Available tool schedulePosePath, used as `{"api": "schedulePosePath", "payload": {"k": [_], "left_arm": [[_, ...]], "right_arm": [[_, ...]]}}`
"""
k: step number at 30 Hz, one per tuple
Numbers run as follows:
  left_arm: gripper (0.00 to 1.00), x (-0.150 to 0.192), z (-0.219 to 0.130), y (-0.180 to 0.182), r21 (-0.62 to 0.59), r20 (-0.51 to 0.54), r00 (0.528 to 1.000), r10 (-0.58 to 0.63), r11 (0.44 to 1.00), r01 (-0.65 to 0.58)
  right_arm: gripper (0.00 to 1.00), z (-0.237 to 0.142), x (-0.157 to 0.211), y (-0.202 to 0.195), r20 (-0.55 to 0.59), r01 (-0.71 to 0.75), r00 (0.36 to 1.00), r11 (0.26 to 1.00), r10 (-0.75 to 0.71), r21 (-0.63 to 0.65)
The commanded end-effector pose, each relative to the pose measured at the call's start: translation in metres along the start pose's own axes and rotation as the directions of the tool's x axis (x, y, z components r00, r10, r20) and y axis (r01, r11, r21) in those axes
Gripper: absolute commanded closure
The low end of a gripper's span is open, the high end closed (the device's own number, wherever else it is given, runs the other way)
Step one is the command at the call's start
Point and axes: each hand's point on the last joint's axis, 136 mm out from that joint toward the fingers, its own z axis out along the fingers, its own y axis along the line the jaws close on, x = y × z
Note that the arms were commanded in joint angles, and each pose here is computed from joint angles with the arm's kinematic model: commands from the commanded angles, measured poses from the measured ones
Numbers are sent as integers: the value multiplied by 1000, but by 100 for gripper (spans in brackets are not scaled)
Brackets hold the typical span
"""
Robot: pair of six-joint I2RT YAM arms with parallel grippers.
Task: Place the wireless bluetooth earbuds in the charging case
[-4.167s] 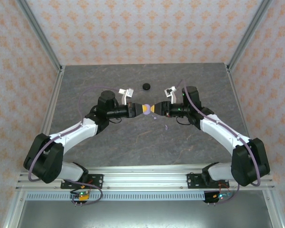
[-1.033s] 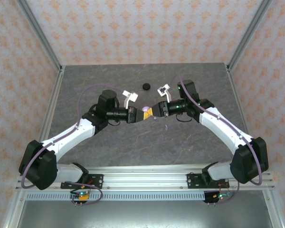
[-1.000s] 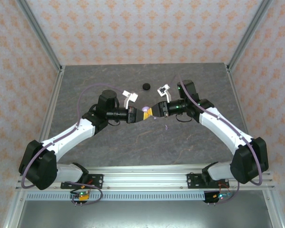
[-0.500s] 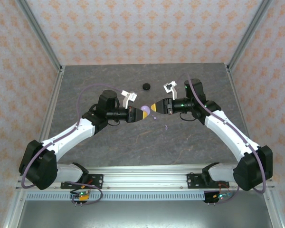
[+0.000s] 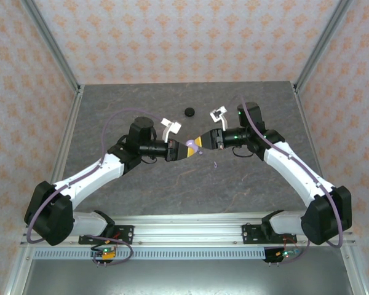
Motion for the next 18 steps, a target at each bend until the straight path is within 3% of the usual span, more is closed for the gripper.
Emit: {"api": "schedulePosePath", "payload": {"k": [1,6,14,18], "left_arm": [[90,-18,-5,-30,68,40,994,105,992,-107],[90,-19,-5,-33,73,40,993,113,991,-116],[89,-17,-2,-31,68,25,993,114,991,-115],[87,-19,-2,-30,56,30,993,112,992,-113]], "right_arm": [[57,1,-2,11,-16,44,999,998,-44,-36],[59,1,-1,14,-25,50,998,998,-51,-45],[79,0,-1,20,-28,61,998,996,-62,-58],[82,2,1,21,-37,58,997,996,-60,-65]]}}
